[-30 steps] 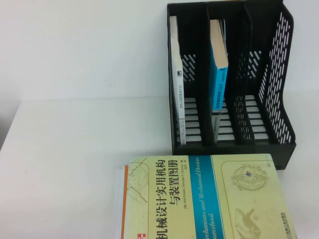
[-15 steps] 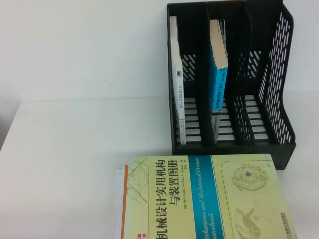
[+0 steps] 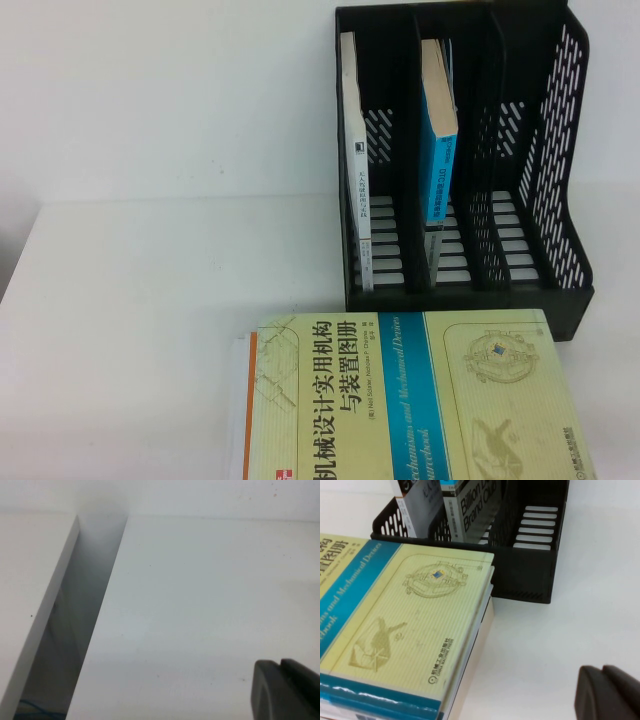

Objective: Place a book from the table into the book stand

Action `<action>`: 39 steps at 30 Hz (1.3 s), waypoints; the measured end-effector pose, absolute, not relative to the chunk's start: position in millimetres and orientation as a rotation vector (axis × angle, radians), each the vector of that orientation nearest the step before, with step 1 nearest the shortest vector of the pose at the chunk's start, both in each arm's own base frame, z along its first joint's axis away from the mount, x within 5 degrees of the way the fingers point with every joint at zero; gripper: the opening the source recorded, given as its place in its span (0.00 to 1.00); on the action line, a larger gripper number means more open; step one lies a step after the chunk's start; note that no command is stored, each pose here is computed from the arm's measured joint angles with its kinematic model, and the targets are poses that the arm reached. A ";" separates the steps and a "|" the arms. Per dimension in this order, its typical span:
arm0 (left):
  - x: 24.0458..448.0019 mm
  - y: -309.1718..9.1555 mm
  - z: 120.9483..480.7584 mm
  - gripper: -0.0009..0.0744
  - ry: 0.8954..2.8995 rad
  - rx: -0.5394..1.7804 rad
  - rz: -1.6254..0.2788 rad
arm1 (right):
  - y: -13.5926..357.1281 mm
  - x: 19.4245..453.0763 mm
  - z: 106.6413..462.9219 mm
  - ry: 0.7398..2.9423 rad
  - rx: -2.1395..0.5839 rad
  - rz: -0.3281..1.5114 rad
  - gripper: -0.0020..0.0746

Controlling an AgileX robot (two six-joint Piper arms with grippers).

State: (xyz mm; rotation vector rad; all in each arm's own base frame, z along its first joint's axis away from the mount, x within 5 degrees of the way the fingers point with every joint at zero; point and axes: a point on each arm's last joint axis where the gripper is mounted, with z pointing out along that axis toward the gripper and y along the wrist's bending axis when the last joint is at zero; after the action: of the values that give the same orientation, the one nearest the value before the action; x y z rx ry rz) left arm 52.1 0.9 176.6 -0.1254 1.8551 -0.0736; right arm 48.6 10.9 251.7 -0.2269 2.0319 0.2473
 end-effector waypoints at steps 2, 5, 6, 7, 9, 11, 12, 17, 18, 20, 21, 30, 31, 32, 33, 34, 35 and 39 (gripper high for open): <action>52.1 0.9 176.6 0.01 1.855 -0.128 -0.075 | 10.9 48.6 251.7 2.032 -0.227 0.247 0.02; 52.1 0.9 176.6 0.01 1.855 -0.128 -0.075 | 10.9 48.6 251.7 2.032 -0.227 0.247 0.02; 52.1 0.9 176.6 0.01 1.855 -0.128 -0.075 | 10.9 48.6 251.7 2.032 -0.227 0.247 0.02; 52.1 0.9 176.6 0.01 1.855 -0.128 -0.075 | 10.9 48.6 251.7 2.032 -0.227 0.247 0.02; 52.1 0.9 176.6 0.01 1.855 -0.128 -0.075 | 10.9 48.6 251.7 2.032 -0.227 0.247 0.02; 52.1 0.9 176.6 0.01 1.855 -0.128 -0.075 | 10.9 48.6 251.7 2.032 -0.227 0.247 0.02; 52.1 0.9 176.6 0.01 1.855 -0.128 -0.075 | 10.9 48.6 251.7 2.032 -0.227 0.247 0.02; 52.1 0.9 176.6 0.01 1.855 -0.128 -0.075 | 10.9 48.6 251.7 2.032 -0.227 0.247 0.02; 52.1 0.9 176.6 0.01 1.855 -0.128 -0.075 | 10.9 48.6 251.7 2.032 -0.227 0.247 0.02; 52.1 0.9 176.6 0.01 1.855 -0.128 -0.075 | 10.9 48.6 251.7 2.032 -0.227 0.247 0.02; 52.1 0.9 176.6 0.01 1.855 -0.128 -0.075 | 10.9 48.6 251.7 2.032 -0.227 0.247 0.02; 52.1 0.9 176.6 0.01 1.855 -0.128 -0.075 | 10.9 48.6 251.7 2.032 -0.227 0.247 0.02; 52.1 0.9 176.6 0.01 1.855 -0.128 -0.075 | 10.3 48.7 251.9 2.028 -0.226 0.238 0.02; 52.1 0.9 176.6 0.01 1.855 -0.128 -0.075 | 9.0 48.6 252.4 2.020 -0.222 0.224 0.02; 52.1 0.9 176.6 0.01 1.855 -0.128 -0.075 | 6.7 47.9 253.2 2.006 -0.209 0.204 0.02; 52.1 0.9 176.6 0.01 1.855 -0.128 -0.075 | 4.5 47.1 253.1 1.995 -0.188 0.183 0.02; 52.1 0.9 176.6 0.01 1.855 -0.128 -0.075 | 2.6 46.3 253.2 1.985 -0.157 0.167 0.02; 52.1 0.9 176.6 0.01 1.855 -0.128 -0.075 | -2.9 44.7 239.4 1.916 -0.008 0.105 0.02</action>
State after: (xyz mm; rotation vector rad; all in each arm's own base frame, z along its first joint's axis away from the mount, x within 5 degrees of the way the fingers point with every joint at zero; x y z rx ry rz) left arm 52.1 0.9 176.6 -0.1278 1.8549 -0.0753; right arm 44.7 -2.9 239.4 -0.0080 1.9161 0.1051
